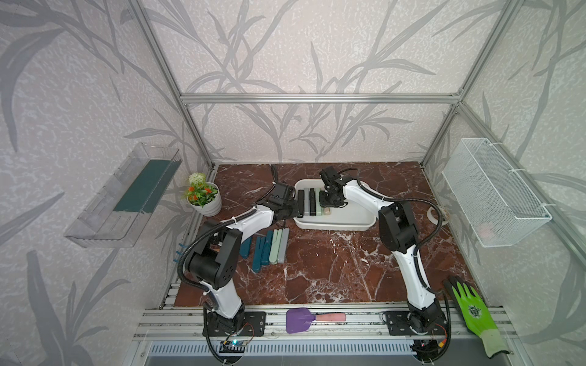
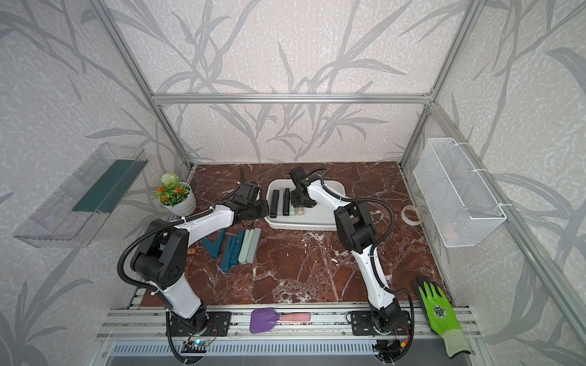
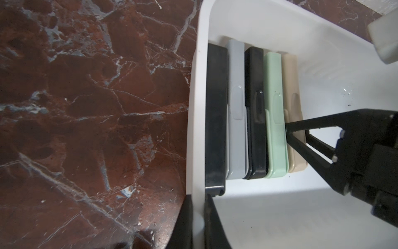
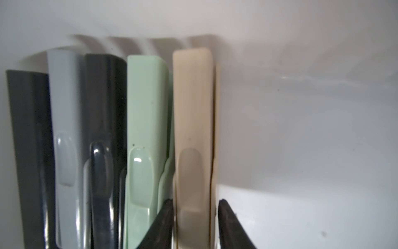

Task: Put the pruning pliers into the storage box
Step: Place the pruning pliers in the storage box, then pick up the pruning pliers from the center of the board.

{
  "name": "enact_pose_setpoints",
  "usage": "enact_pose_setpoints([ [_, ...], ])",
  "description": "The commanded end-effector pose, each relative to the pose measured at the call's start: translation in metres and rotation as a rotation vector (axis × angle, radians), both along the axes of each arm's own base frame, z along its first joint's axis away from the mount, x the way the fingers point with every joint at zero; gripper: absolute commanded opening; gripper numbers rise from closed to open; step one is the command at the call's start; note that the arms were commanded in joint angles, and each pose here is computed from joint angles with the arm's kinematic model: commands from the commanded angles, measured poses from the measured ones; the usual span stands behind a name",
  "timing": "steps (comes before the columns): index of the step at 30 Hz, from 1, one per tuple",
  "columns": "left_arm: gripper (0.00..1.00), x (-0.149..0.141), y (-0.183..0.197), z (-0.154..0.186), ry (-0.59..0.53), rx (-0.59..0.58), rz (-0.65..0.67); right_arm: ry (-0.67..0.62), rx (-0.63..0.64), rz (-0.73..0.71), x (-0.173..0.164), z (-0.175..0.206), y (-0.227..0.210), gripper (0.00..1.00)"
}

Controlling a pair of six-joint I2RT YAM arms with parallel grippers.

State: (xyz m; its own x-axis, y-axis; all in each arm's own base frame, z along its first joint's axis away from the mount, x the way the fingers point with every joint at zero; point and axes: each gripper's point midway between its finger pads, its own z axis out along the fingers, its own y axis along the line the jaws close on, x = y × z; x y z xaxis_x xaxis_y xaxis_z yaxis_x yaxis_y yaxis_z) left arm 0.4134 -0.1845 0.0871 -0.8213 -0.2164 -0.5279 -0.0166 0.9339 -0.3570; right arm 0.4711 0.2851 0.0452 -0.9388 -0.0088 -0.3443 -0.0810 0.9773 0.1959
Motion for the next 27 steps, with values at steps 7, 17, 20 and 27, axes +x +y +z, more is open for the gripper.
enact_pose_setpoints([
  [7, 0.10, 0.011, -0.008, 0.021, -0.075, -0.033, 0.001, -0.029, 0.012, -0.001, 0.007, 0.016, -0.003, 0.41],
  [17, 0.10, 0.014, -0.009, 0.022, -0.081, -0.023, -0.004, -0.191, 0.059, 0.061, 0.002, 0.119, -0.031, 0.41],
  [20, 0.10, 0.016, -0.007, 0.026, -0.092, -0.010, -0.005, -0.244, 0.024, 0.070, -0.018, 0.153, -0.062, 0.41],
  [27, 0.10, 0.011, -0.009, 0.031, -0.096, -0.030, -0.011, -0.234, -0.143, -0.140, -0.097, 0.154, -0.187, 0.41],
])
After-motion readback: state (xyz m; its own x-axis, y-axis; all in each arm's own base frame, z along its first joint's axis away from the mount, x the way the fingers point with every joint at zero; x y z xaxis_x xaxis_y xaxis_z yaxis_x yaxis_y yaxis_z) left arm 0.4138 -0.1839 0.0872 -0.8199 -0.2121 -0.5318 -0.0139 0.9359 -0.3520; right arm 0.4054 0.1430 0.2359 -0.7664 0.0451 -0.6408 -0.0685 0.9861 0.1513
